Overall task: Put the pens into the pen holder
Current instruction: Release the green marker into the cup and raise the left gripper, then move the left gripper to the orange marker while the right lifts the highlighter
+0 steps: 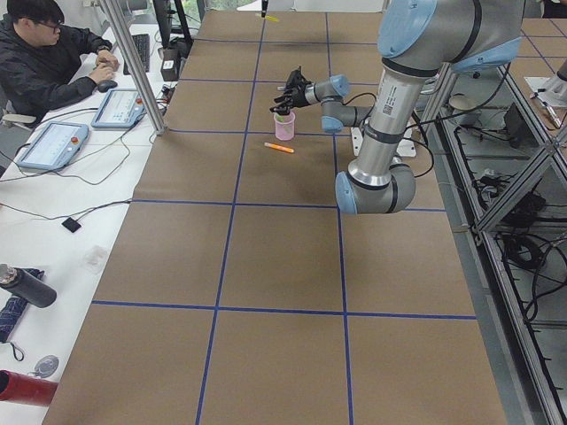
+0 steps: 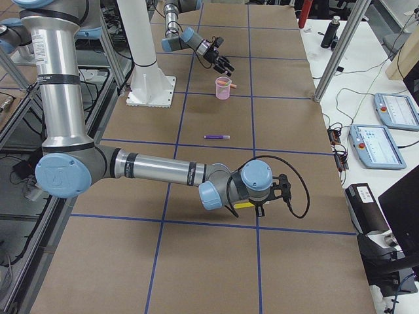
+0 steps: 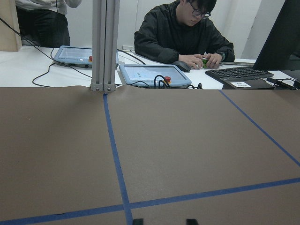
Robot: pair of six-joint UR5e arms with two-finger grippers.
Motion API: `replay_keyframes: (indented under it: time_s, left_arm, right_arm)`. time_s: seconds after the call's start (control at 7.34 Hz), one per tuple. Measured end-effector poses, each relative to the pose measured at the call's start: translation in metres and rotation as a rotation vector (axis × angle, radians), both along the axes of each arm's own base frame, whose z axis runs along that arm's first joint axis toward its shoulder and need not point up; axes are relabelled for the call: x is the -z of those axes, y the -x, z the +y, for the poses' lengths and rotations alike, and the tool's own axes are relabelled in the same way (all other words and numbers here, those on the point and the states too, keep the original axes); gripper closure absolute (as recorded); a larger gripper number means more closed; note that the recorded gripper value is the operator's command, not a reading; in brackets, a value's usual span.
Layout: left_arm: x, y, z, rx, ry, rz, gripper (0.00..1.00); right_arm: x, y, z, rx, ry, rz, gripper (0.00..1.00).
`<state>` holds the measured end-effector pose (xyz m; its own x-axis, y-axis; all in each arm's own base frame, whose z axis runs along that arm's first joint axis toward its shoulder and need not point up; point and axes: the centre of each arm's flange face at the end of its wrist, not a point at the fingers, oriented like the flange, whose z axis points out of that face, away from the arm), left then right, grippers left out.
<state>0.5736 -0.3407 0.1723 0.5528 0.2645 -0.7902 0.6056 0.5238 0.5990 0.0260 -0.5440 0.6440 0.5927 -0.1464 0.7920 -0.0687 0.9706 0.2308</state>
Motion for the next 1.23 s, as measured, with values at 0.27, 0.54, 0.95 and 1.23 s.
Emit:
replay_keyframes:
  time_s: [0.27, 0.54, 0.95, 1.23]
  left_arm:
    - [0.02, 0.018, 0.008, -0.048, -0.005, 0.05, 0.01]
    - [0.028, 0.04, -0.002, -0.111, 0.01, 0.055, 0.01]
    - [0.026, 0.09, -0.054, -0.28, 0.138, -0.048, 0.02]
    - [0.015, 0.123, -0.091, -0.398, 0.261, -0.094, 0.02]
  right_arm:
    - [0.032, 0.001, -0.016, -0.021, -0.03, -0.014, 1.0]
    - [0.092, 0.002, -0.03, -0.092, -0.037, -0.052, 1.0]
    - [0.167, 0.008, -0.032, -0.13, -0.102, -0.092, 1.0]
    - [0.213, 0.014, -0.032, -0.122, -0.186, -0.103, 1.0]
